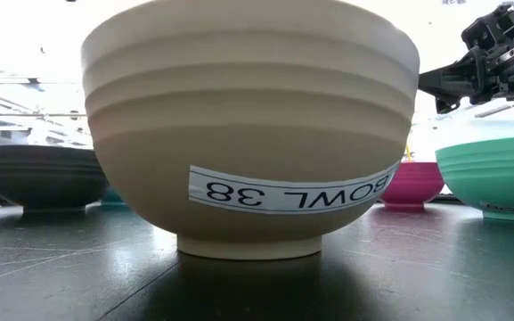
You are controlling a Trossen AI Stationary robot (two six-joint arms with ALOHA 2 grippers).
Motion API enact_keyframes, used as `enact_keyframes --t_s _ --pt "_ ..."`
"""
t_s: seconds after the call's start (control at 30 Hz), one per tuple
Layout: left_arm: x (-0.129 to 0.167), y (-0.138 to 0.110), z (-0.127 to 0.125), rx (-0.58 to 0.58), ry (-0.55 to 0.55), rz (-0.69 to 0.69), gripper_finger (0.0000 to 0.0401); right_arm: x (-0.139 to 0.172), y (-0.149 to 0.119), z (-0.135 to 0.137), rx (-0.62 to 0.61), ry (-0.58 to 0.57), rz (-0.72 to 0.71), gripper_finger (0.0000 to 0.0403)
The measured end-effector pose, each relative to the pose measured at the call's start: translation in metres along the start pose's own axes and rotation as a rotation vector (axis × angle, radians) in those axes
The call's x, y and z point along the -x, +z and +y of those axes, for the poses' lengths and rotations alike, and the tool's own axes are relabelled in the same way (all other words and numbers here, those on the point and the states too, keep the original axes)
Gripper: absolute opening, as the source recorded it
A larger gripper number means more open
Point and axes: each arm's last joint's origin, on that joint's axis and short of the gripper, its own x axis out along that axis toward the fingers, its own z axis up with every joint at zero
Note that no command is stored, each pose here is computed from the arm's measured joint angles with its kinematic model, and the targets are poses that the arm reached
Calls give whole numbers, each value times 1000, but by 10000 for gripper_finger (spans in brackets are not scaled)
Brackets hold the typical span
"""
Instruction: Nest bowls inside each other
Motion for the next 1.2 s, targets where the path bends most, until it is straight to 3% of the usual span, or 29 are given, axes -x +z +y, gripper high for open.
enact_keyframes --t_s 0.5,1.03,1.2 --pt "0 0 0 0 0 1 35 0 0 0 0 0 -2 0" --pt "0 0 0 0 0 1 35 0 10 0 -8 -2 -104 0" --pt "0 2 0 4 0 -20 35 1 10 0 -60 1 -104 0"
